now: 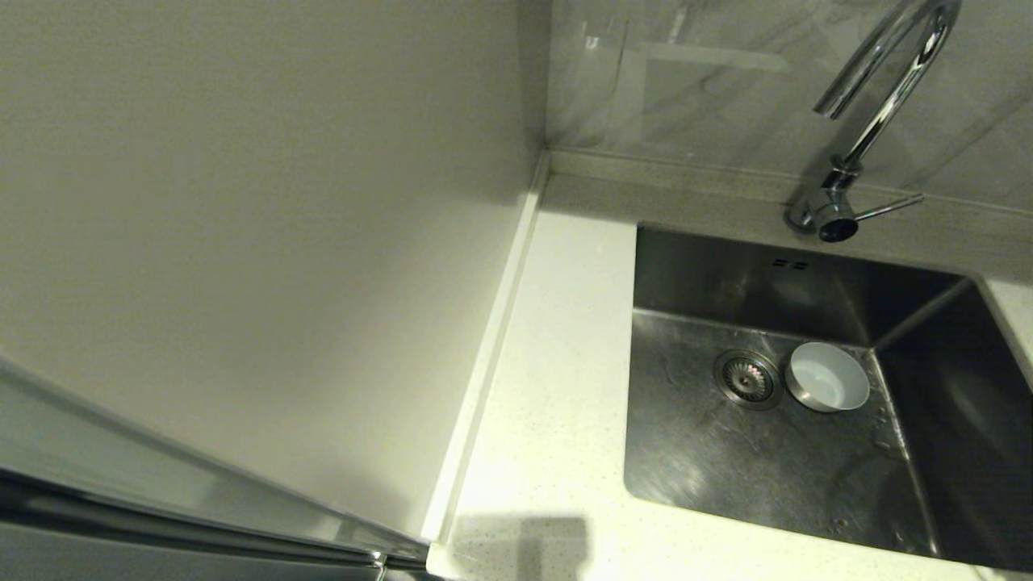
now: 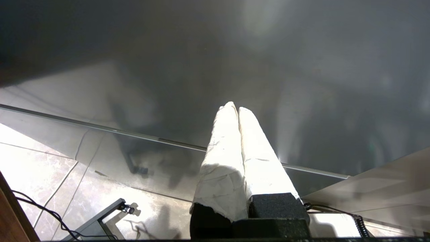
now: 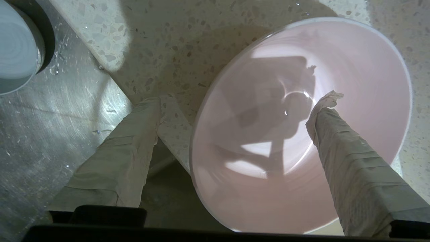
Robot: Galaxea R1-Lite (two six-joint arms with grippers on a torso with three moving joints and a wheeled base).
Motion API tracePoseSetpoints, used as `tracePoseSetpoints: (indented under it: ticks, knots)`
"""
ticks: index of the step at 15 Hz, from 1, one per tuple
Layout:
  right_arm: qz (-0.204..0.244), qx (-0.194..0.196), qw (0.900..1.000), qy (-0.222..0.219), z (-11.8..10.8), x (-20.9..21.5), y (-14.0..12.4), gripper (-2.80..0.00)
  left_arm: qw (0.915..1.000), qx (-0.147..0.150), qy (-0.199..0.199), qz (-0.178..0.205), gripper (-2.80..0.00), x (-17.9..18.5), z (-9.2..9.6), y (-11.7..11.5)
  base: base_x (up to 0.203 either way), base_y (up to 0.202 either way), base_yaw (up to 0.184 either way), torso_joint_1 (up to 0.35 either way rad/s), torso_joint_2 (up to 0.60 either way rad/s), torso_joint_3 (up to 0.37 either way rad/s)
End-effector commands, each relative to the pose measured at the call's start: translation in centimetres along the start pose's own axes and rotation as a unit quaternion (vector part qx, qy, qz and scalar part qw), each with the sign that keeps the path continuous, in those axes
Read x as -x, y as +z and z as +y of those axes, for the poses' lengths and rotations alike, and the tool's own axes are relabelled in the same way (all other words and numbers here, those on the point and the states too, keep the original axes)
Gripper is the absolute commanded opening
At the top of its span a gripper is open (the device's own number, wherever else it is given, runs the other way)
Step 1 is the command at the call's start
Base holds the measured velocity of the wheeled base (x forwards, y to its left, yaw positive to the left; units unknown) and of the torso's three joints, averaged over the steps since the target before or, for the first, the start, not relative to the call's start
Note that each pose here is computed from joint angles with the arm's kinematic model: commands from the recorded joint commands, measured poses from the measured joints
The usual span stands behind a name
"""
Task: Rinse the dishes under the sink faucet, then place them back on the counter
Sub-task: Put a bowl into the sink
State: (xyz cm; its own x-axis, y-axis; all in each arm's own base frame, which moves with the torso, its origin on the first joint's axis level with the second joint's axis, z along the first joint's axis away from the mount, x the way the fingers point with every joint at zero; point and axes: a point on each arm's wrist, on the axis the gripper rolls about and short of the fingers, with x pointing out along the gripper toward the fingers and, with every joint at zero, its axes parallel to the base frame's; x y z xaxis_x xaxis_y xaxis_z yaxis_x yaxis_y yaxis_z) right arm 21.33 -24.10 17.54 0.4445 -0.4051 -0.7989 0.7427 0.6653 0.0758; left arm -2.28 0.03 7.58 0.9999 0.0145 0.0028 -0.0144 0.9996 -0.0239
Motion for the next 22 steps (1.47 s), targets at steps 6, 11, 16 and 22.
tracePoseSetpoints:
  ticks: [6,11,16,22]
  knots:
    - [0.002,-0.003,1.000,0.005,-0.2,0.2,-0.2,-2.80,1.0000,0.000,0.000,-0.002,-2.80,0.0,0.0,0.0,0.000,0.000,0.000,0.000,0.00,0.000]
    - [0.004,-0.003,1.000,0.005,-0.2,0.2,-0.3,-2.80,1.0000,0.000,0.000,-0.002,-2.80,0.0,0.0,0.0,0.000,0.000,0.000,0.000,0.00,0.000]
    - [0.006,0.001,1.000,0.009,0.1,0.0,-0.3,-2.80,1.0000,0.000,0.000,-0.002,-2.80,0.0,0.0,0.0,0.000,0.000,0.000,0.000,0.00,0.000]
    - [-0.045,0.069,0.995,0.064,5.2,4.5,-0.9,-2.80,1.0000,0.000,0.000,-0.002,-2.80,0.0,0.0,0.0,0.000,0.000,0.000,0.000,0.00,0.000]
